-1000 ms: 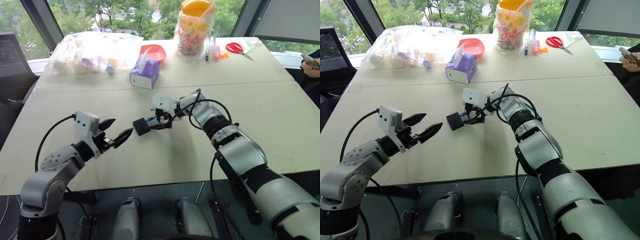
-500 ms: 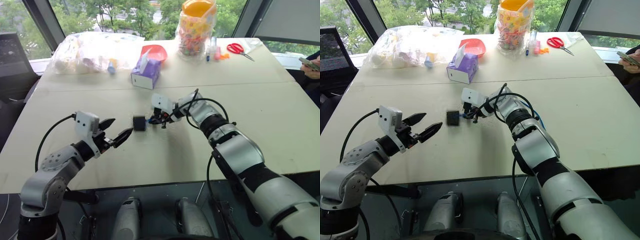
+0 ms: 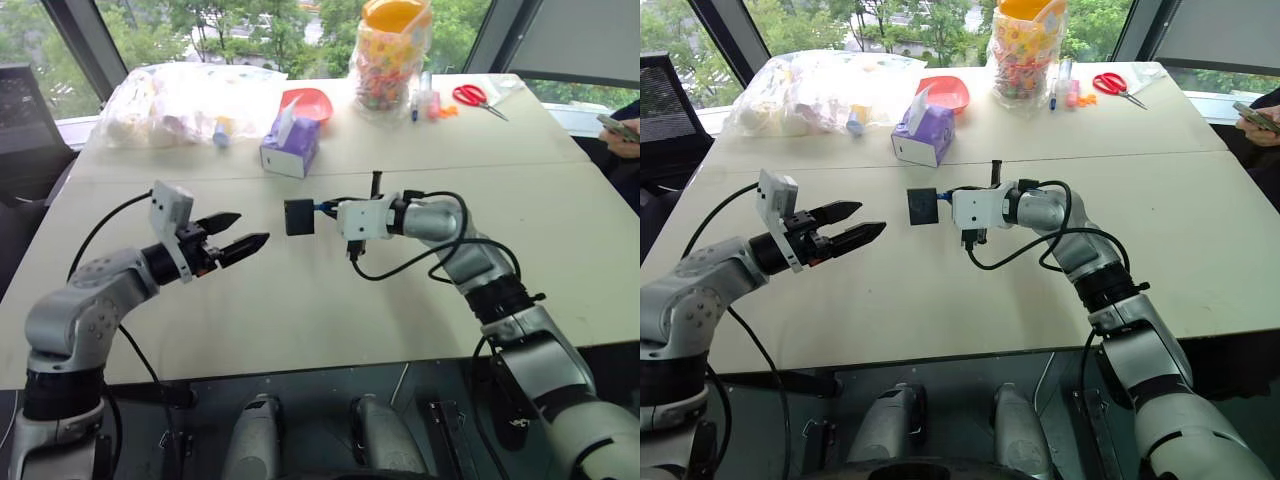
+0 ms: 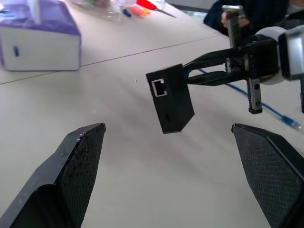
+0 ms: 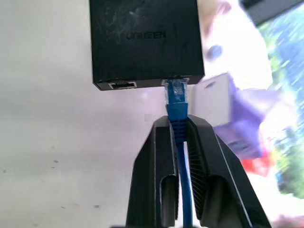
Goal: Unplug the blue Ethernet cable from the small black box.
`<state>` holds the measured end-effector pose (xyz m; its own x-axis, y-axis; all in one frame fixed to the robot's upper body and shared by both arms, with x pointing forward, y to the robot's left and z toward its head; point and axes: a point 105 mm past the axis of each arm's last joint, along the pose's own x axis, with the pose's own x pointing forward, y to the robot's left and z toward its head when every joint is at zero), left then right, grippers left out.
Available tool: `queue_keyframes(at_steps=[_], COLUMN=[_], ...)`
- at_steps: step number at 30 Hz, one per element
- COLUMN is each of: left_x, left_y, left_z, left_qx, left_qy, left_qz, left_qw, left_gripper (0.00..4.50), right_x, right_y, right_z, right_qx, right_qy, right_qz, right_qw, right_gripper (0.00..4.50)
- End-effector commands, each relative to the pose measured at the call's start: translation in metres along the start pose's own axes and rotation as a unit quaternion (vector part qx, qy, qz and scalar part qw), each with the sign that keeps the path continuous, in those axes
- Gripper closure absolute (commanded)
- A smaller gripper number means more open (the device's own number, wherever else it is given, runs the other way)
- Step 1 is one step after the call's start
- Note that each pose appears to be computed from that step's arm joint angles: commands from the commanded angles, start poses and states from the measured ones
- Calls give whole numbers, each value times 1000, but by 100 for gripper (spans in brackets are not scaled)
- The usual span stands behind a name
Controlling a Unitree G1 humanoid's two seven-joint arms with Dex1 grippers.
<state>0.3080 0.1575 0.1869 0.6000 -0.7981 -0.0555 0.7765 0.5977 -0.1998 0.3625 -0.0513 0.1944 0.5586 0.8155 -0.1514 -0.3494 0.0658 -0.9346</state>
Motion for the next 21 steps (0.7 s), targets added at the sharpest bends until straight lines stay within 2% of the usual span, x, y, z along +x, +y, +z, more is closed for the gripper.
queue_keyframes(at_steps=[1, 6, 14, 15, 18, 21], left_x=[1, 10, 19, 21, 25, 28], left_y=[-14, -25, -16, -16, -18, -19], left_z=[13, 17, 19, 18, 14, 12], left_qx=[-30, -42, -24, -21, -15, -11], left_qy=[-1, 15, 6, 6, 11, 14], left_qz=[-72, -130, -122, -122, -126, -129], left_qw=[997, 991, 992, 992, 992, 992], left_gripper=[0, 0, 0, 56, 171, 312], right_x=[-12, -14, -15, -15, -15, -15], right_y=[-22, -20, -16, -15, -13, -13], right_z=[34, 44, 52, 53, 54, 54], right_qx=[-67, -84, -83, -80, -82, -78], right_qy=[-47, -55, -67, -69, -72, -71], right_qz=[-62, -72, -58, -55, -47, -38], right_qw=[995, 992, 993, 993, 993, 994], right_gripper=[442, 442, 442, 450, 450, 450])
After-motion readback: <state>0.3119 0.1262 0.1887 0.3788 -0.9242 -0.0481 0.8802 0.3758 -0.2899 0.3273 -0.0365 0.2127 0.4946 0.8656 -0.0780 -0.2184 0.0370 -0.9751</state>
